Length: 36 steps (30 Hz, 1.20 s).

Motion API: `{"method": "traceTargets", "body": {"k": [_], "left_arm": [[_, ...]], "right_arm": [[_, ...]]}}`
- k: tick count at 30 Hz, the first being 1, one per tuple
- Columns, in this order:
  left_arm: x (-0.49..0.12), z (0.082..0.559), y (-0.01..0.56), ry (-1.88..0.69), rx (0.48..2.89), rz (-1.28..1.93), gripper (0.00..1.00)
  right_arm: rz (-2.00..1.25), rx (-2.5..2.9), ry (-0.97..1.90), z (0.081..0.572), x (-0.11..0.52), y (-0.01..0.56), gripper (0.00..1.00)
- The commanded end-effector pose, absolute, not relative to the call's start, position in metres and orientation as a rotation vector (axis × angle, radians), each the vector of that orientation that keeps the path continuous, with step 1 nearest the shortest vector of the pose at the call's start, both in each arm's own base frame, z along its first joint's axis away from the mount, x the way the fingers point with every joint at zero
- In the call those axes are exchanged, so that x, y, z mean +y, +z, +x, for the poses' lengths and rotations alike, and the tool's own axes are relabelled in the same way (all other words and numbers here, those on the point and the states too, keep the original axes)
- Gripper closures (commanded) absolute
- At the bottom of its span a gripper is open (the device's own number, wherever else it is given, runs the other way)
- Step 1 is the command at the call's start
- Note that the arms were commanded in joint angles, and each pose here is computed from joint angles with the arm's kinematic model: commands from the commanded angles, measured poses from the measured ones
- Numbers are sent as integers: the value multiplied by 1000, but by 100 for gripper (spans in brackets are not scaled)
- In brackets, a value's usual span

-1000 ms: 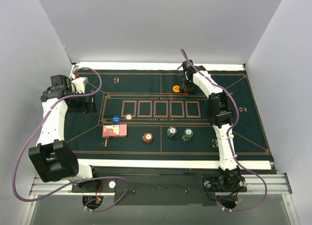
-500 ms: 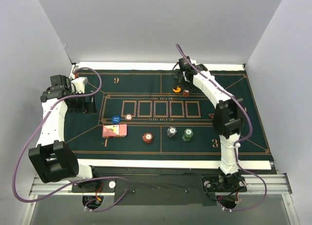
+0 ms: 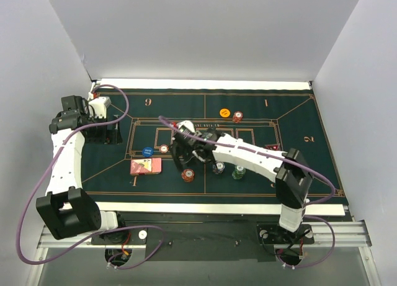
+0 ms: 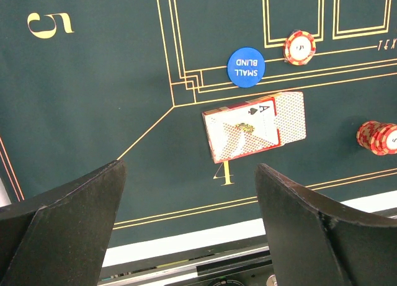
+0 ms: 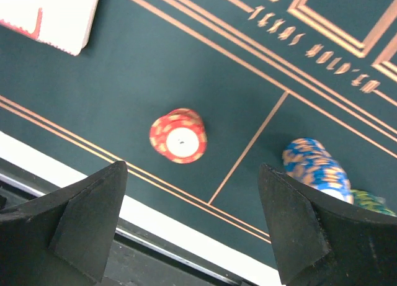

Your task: Distribute texas hold em gaming equipment

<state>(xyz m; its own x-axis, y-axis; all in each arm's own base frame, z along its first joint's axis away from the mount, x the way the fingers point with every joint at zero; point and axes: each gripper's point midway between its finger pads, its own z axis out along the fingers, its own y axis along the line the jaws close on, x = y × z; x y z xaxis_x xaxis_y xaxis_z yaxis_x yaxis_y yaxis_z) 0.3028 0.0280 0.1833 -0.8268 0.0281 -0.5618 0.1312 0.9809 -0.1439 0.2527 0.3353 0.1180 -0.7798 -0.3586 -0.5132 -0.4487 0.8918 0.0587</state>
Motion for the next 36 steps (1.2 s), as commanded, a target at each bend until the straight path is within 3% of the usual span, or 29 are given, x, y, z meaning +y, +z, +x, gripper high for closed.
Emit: {"method": "traceTargets", "body": {"k": [1,22,36], "left_arm": [[28,301,196,-234,2500,112,4],[32,295,210,-175,2474,126,4],[35,292,213,-149,2467,138,4]], "right_arm": [[-698,2550,201,227,349,107,19],[-810,2634,67,218,353,37,21],[-763,2663,75,224,351,25,45]]}}
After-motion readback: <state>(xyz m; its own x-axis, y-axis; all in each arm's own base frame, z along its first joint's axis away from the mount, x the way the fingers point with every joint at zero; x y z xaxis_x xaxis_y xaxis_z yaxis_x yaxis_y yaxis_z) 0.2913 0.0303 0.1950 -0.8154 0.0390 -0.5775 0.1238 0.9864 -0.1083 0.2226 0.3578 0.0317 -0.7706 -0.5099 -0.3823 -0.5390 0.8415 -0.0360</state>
